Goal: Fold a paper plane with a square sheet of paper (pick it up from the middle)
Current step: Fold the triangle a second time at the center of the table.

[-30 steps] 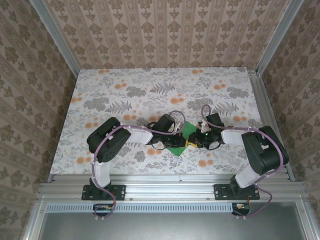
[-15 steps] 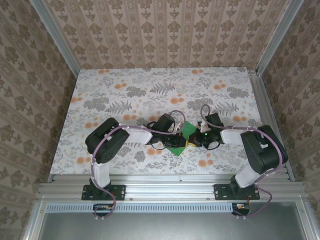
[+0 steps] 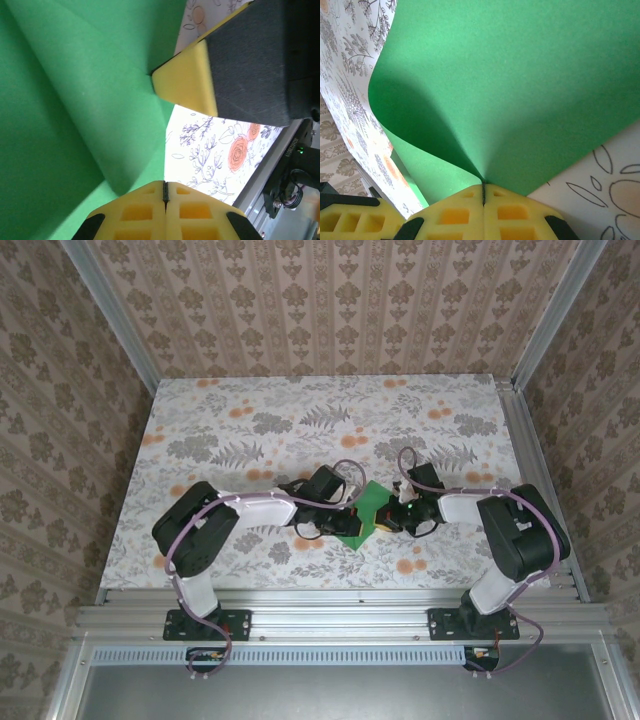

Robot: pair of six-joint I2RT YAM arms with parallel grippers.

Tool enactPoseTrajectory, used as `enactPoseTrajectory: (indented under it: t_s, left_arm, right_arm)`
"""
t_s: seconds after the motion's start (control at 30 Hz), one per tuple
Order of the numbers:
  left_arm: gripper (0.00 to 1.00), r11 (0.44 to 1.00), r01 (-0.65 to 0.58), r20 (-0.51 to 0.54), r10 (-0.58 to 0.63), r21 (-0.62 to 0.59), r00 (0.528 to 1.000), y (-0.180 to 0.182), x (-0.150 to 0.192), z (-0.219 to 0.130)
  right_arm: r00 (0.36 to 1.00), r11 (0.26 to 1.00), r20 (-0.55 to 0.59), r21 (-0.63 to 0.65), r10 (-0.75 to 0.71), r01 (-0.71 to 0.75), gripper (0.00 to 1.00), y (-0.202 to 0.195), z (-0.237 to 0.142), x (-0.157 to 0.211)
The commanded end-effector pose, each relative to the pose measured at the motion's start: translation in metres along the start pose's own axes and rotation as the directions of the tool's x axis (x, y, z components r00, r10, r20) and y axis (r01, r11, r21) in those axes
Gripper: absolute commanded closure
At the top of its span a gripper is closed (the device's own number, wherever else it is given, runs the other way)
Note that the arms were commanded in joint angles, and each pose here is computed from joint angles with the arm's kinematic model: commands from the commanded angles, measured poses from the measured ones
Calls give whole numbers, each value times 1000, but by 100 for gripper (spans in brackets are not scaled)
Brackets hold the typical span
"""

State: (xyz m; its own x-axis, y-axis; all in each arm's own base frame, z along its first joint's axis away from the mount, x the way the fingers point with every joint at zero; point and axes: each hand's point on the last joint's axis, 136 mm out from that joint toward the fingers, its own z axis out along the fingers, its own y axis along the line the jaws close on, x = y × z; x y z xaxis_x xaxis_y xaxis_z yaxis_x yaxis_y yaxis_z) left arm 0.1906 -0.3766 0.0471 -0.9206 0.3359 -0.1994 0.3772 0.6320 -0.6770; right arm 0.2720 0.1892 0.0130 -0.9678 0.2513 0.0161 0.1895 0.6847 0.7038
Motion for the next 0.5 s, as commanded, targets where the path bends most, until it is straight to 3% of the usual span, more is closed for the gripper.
enactPoseTrajectory:
  t_s: [0.0,0.47]
  left_arm:
    - [99,999,-20,-24,20,-35,1000,9,5,5]
    - [99,999,-30,-85,27,-37,996,6,28,17]
  right_arm:
    - [1000,998,-17,67,24,-23,100,-14,4,4]
    - [996,992,-17,91,85,-83,99,-27,9,7]
